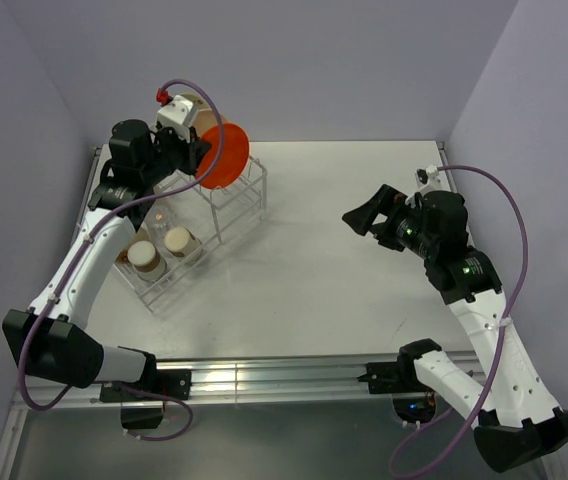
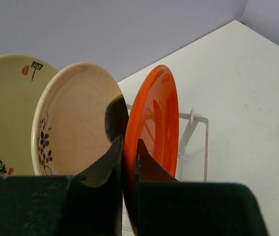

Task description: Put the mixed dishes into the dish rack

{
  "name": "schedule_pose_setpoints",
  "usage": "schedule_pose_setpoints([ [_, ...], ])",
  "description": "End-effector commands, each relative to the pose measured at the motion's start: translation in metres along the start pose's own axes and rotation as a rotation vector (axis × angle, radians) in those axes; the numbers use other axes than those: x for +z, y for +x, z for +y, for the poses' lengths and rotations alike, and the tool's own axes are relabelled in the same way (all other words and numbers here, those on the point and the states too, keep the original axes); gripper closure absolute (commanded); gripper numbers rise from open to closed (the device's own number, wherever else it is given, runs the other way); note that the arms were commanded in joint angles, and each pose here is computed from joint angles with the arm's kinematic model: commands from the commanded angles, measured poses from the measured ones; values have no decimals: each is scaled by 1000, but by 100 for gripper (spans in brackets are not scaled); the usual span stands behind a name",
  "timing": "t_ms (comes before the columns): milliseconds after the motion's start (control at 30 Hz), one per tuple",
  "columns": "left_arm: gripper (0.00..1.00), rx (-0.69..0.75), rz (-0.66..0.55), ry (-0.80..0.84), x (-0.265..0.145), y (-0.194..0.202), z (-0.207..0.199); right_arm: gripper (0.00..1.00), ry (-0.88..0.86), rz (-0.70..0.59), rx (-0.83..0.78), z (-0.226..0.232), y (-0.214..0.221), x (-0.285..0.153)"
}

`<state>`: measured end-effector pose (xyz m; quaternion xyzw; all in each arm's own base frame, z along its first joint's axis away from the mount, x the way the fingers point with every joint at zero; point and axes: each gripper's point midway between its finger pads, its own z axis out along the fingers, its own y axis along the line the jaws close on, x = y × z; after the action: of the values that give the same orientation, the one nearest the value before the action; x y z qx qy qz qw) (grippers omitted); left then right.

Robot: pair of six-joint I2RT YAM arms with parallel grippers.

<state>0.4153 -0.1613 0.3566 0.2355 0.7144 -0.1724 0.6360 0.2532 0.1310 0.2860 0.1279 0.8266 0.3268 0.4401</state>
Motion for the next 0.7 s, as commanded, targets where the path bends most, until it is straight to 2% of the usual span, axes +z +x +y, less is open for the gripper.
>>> schedule_pose_setpoints([
  [0,100,10,-39,8,5,-7,2,6,-35,-39,-24,8,-9,-4],
  [333,96,-22,9,24,15,2,2,6,-34,-48,-24,6,-7,-11],
  [433,70,-32,5,12,11,2,2,6,-40,-49,-25,7,-6,-13],
  [467,56,-33,1,7,9,1,2,6,-42,-51,-26,8,-6,-14],
  [567,38,-36,-4,-2,4,1,2,6,-46,-51,-25,9,-6,-16],
  [667,25,-42,4,-11,-1,2,2,6,-53,-53,-25,11,-6,-18],
])
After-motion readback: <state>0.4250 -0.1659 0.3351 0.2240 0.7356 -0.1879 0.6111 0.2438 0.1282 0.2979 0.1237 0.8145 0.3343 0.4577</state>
